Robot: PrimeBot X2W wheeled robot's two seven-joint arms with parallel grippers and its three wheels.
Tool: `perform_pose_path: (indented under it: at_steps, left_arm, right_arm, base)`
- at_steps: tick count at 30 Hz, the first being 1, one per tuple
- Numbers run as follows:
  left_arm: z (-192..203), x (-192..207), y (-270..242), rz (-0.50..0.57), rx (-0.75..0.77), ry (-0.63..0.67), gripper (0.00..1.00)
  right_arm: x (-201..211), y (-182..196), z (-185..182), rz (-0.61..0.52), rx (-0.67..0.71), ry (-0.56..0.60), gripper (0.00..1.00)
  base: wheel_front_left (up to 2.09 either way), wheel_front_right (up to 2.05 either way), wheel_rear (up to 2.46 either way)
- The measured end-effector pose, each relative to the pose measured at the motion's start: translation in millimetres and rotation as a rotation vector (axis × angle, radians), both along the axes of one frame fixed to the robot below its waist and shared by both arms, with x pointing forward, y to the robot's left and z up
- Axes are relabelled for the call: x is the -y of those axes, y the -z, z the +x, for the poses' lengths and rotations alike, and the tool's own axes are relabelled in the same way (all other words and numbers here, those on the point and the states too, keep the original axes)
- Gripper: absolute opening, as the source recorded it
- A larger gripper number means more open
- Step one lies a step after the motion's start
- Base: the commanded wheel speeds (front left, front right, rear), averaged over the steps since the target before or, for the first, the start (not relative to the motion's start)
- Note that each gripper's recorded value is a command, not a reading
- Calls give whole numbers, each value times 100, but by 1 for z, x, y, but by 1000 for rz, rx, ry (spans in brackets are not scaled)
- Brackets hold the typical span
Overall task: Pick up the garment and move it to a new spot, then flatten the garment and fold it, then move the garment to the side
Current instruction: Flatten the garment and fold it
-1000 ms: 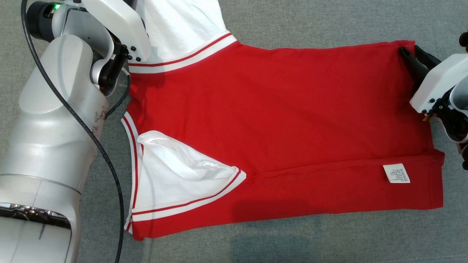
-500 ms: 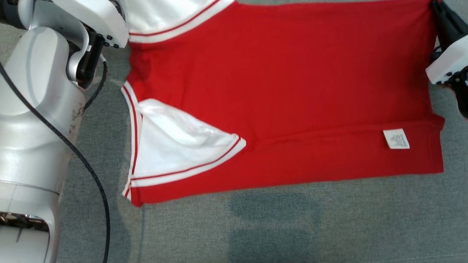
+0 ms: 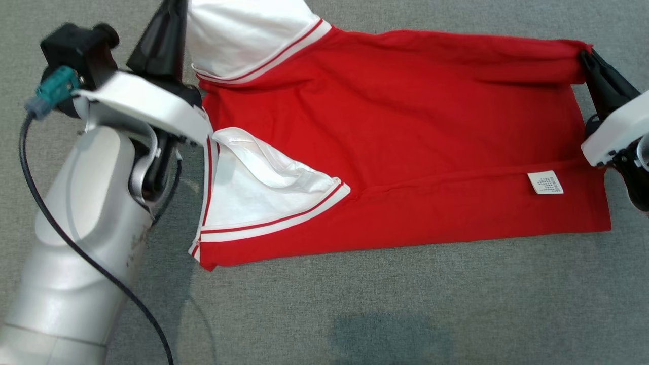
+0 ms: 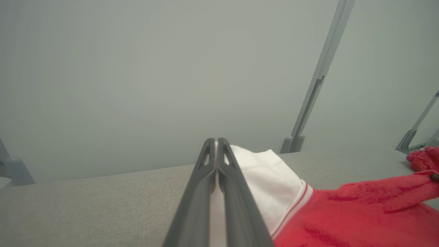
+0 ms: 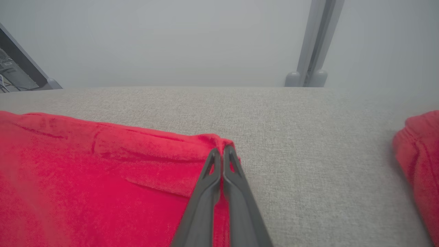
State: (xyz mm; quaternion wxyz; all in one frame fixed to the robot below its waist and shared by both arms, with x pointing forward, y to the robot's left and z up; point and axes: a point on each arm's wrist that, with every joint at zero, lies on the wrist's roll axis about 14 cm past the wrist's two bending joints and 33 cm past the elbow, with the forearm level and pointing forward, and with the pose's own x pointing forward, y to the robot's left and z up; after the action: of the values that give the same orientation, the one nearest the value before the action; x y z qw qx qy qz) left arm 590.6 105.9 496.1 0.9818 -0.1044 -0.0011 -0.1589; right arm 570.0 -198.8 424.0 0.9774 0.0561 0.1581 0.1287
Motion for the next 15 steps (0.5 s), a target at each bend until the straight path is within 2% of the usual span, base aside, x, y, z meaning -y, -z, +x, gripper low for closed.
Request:
perform_pose_path:
  at_steps: [7,15]
  left_arm:
    - [-49,-7,-6,-57,13,-20,0]
    - [-96,-15,-13,-92,-4,-49,0]
  right_arm:
    - [16,0,-18,-16,-16,10,0]
    - [16,7,-29,5,-38,9,0]
  base:
    - [0,0,0]
    - [0,0,0]
